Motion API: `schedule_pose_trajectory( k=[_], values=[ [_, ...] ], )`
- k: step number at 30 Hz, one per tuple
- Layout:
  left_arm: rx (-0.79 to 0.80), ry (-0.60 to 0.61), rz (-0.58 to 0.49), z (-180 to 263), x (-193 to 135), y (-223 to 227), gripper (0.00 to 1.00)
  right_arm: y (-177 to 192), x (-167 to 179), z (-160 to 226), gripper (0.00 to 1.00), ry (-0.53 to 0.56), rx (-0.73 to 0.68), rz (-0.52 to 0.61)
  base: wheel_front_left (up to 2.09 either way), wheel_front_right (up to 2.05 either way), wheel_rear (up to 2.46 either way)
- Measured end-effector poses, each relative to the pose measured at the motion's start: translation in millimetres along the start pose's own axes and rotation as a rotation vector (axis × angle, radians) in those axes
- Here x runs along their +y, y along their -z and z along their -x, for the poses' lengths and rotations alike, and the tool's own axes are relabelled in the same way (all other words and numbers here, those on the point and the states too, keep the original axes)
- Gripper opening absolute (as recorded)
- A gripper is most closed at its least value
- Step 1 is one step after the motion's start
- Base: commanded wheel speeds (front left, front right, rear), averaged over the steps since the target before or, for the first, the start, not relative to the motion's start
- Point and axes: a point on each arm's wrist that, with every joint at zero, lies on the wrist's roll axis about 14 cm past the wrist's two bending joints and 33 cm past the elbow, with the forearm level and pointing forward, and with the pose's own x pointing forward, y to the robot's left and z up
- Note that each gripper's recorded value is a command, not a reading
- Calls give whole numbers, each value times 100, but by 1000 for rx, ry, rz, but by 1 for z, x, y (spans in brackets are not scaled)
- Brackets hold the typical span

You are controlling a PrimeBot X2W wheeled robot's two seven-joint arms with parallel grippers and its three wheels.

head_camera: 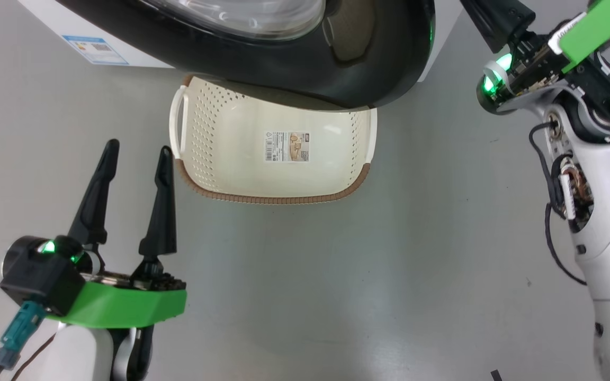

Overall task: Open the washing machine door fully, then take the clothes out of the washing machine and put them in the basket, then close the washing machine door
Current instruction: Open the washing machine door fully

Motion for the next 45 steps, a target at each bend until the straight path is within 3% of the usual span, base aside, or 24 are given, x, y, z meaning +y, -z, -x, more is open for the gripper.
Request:
schedule_pose_trajectory(
  k=[14, 28, 45],
  values=[
    [35, -9, 5, 3, 3, 13, 100, 35, 12, -26, 0, 0, 298, 30, 0, 0, 0],
    [23, -24, 12, 6, 6, 5, 100, 61, 26, -24, 0, -1, 401, 108, 0, 0, 0],
    [-27, -67, 17, 30, 14, -25, 100, 110, 25, 6, 0, 55, 493, 150, 0, 0, 0]
  ],
)
